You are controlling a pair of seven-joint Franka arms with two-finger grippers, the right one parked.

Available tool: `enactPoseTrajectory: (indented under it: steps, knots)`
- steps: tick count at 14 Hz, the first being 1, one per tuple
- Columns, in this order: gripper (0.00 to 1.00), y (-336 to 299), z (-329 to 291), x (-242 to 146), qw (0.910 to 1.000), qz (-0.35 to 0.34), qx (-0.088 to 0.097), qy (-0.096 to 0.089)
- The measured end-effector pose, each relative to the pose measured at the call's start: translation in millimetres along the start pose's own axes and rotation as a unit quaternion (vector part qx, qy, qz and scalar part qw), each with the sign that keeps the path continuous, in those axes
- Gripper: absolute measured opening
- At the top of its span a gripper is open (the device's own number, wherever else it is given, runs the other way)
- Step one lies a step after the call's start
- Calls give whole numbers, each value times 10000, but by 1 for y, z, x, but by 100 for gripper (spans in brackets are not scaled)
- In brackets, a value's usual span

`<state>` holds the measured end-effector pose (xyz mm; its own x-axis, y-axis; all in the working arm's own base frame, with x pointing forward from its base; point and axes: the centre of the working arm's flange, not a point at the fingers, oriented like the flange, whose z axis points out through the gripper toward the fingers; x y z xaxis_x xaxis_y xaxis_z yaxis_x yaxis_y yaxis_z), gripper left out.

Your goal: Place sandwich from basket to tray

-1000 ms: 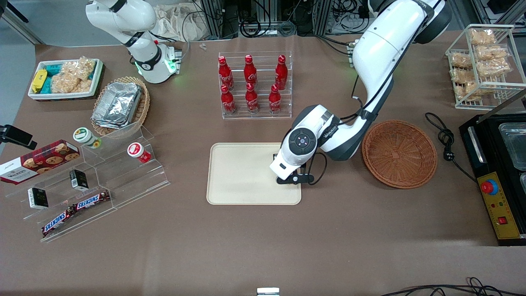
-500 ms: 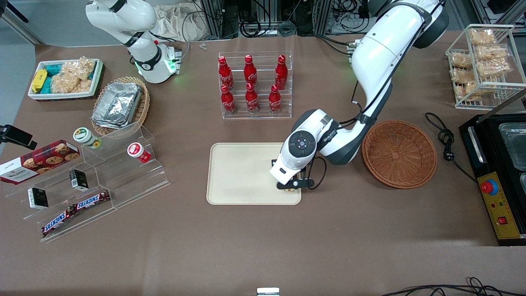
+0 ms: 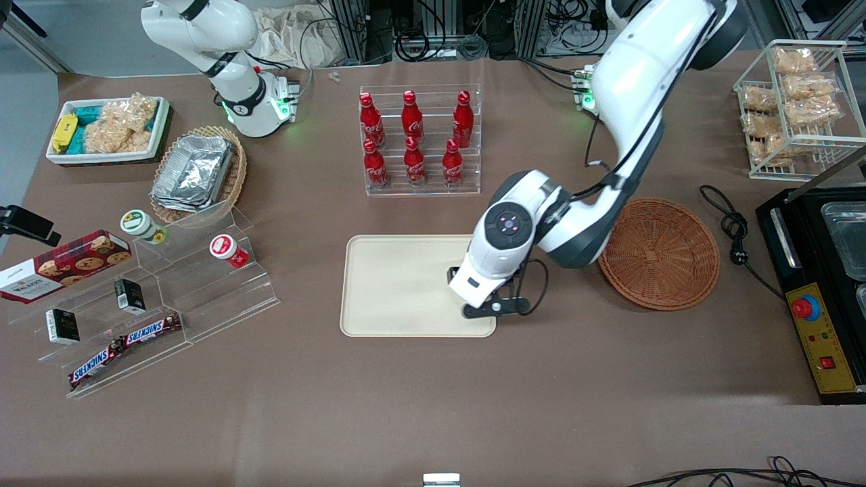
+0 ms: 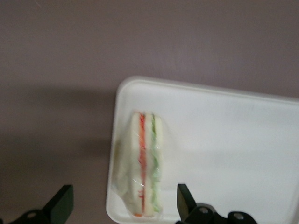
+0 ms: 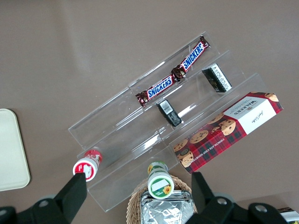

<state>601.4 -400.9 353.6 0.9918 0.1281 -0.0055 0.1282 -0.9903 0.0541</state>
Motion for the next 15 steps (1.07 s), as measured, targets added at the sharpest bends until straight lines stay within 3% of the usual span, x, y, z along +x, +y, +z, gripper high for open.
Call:
enactPoseTrajectory:
  steps: [2,4,7,9,12,15]
  knots:
    - [100,-41,-59,17,9998,54,159,113]
    - [100,-92,-101,29,9992,12,382,94]
    - [100,-162,-140,21,9974,498,512,61]
    - [100,-217,-161,11,9947,875,540,-80]
    - [100,-299,-189,5,9845,1561,621,-505]
    - [100,-354,-213,16,9781,1931,583,-509]
